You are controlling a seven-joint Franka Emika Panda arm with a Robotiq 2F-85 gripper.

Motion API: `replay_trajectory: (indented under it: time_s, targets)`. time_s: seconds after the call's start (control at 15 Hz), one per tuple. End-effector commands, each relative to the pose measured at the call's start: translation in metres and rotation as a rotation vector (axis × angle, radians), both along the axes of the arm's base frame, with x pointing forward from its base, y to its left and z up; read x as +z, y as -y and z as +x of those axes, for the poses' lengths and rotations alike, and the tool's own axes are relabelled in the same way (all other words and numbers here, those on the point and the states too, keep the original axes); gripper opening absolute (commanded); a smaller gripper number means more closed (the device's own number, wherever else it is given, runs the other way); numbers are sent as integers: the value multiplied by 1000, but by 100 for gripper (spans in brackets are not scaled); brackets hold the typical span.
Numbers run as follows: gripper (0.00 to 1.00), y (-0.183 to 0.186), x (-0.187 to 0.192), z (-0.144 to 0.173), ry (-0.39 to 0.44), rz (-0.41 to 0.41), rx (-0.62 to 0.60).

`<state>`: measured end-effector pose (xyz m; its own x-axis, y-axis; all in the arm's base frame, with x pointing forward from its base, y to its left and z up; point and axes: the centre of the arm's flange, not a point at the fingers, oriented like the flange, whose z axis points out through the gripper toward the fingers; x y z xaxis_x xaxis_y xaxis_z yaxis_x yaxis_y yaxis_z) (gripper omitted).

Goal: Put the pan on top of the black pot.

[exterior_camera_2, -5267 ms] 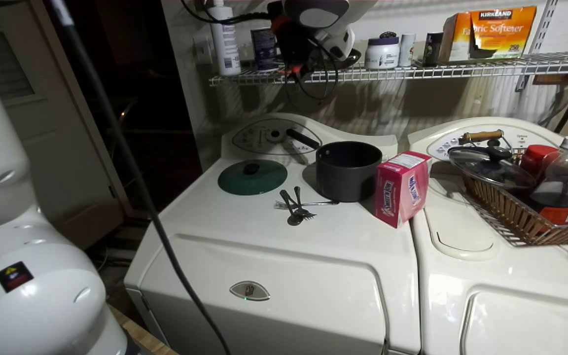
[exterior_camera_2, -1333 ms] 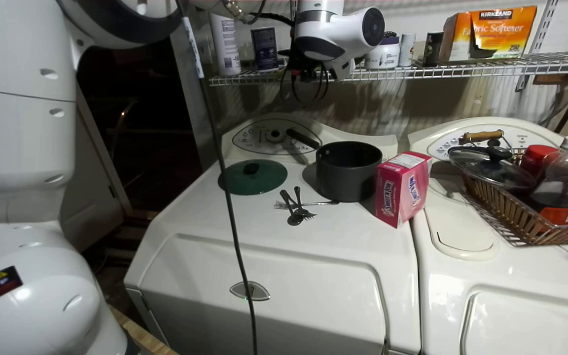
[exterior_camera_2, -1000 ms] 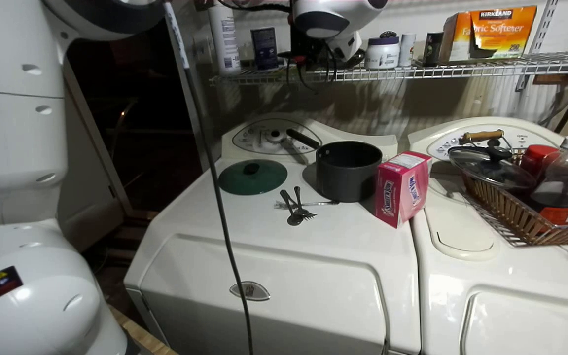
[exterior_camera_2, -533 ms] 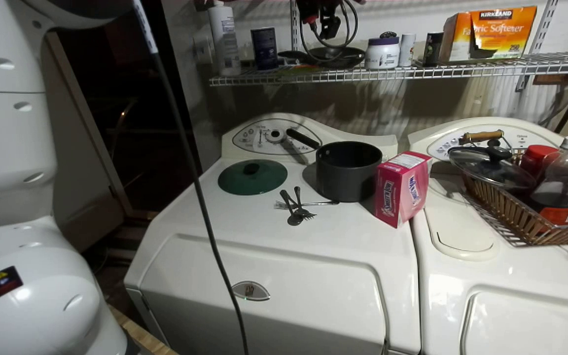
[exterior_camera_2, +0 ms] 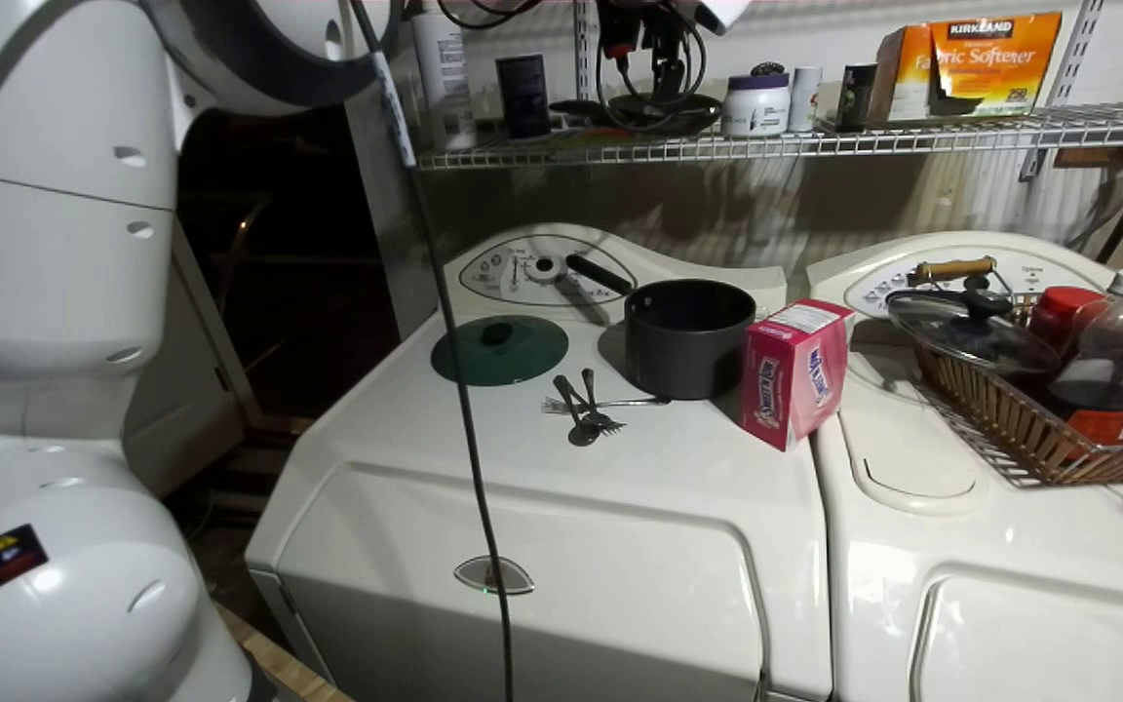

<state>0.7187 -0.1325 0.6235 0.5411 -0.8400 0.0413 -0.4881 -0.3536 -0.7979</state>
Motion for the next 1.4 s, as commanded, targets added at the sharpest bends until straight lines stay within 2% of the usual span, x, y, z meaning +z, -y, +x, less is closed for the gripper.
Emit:
replay_trajectory:
  time_s: [0.0,0.2,0.53,0.93,1.0,1.07,1.33]
  targets:
    - [100,0,-2,4,-2,6,-6]
    - [100,0,2,5,4,10,-12]
    - [100,-8,-17,34,32,-7,-138]
    - [100,-17,-40,51,-24,-23,-258]
    - [75,-17,-41,52,-32,-23,-271]
    - [74,-17,-43,53,-41,-21,-282]
    - [45,-15,-43,54,-66,-23,-312]
